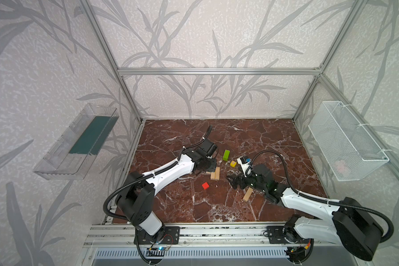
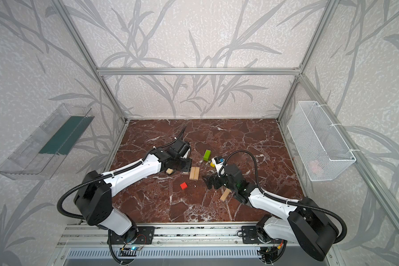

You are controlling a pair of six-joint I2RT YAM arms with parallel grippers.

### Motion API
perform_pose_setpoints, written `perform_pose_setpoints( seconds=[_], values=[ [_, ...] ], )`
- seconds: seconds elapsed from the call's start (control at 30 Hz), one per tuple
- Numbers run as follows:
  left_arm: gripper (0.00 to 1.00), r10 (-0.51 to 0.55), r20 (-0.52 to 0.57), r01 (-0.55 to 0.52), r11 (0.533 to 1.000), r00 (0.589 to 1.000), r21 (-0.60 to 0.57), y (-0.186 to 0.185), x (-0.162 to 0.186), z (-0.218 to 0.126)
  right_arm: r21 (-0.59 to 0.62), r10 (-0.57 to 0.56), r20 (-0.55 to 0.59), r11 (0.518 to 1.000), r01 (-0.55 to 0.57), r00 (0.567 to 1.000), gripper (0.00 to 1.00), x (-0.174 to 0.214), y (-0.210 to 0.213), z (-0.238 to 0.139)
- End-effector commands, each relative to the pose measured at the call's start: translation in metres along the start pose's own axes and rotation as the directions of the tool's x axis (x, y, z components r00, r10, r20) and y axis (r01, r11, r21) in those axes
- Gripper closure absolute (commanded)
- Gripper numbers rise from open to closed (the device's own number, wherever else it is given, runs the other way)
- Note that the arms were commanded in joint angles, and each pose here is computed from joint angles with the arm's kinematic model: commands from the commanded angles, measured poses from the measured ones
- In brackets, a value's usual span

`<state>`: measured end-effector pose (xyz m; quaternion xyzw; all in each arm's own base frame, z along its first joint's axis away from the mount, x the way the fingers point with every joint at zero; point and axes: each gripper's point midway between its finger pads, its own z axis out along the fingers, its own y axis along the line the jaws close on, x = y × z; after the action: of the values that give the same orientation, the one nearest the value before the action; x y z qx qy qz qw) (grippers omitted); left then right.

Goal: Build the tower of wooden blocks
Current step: 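Carry the printed bar with the left gripper to the two standing bars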

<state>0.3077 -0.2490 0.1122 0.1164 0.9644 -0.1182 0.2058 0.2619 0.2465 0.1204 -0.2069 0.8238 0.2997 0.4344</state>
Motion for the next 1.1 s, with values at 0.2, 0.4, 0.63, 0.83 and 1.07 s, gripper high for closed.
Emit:
perform_pose_setpoints(
  seconds=[0.2, 0.4, 0.63, 0.83, 1.07],
  values=[
    [1.00, -0.083, -0.068, 0.080, 0.996, 0.994, -0.046, -0.007, -0.001, 0.030, -0.001, 0.010, 0.041, 1.000, -0.010, 0.999, 0.01, -0.007, -0.002, -0.006],
    [1.00, -0.142, -0.079, 0.131, 0.983, 0.987, -0.125, -0.005, 0.006, 0.045, 0.001, 0.016, 0.037, 1.000, -0.016, 0.999, 0.01, -0.007, -0.002, -0.005],
    [1.00, -0.174, -0.083, 0.162, 0.978, 0.981, -0.132, -0.008, 0.004, 0.054, 0.007, 0.017, 0.038, 1.000, -0.017, 0.999, 0.01, -0.007, -0.004, -0.005],
    [1.00, -0.174, -0.084, 0.158, 0.974, 0.981, -0.165, -0.003, 0.006, 0.057, 0.010, 0.015, 0.041, 1.000, -0.015, 0.999, 0.01, -0.008, -0.004, -0.006],
    [1.00, -0.164, -0.098, 0.146, 0.975, 0.982, -0.170, -0.004, 0.009, 0.062, 0.013, 0.014, 0.042, 1.000, -0.015, 0.999, 0.01, -0.008, -0.004, -0.006]
  ],
)
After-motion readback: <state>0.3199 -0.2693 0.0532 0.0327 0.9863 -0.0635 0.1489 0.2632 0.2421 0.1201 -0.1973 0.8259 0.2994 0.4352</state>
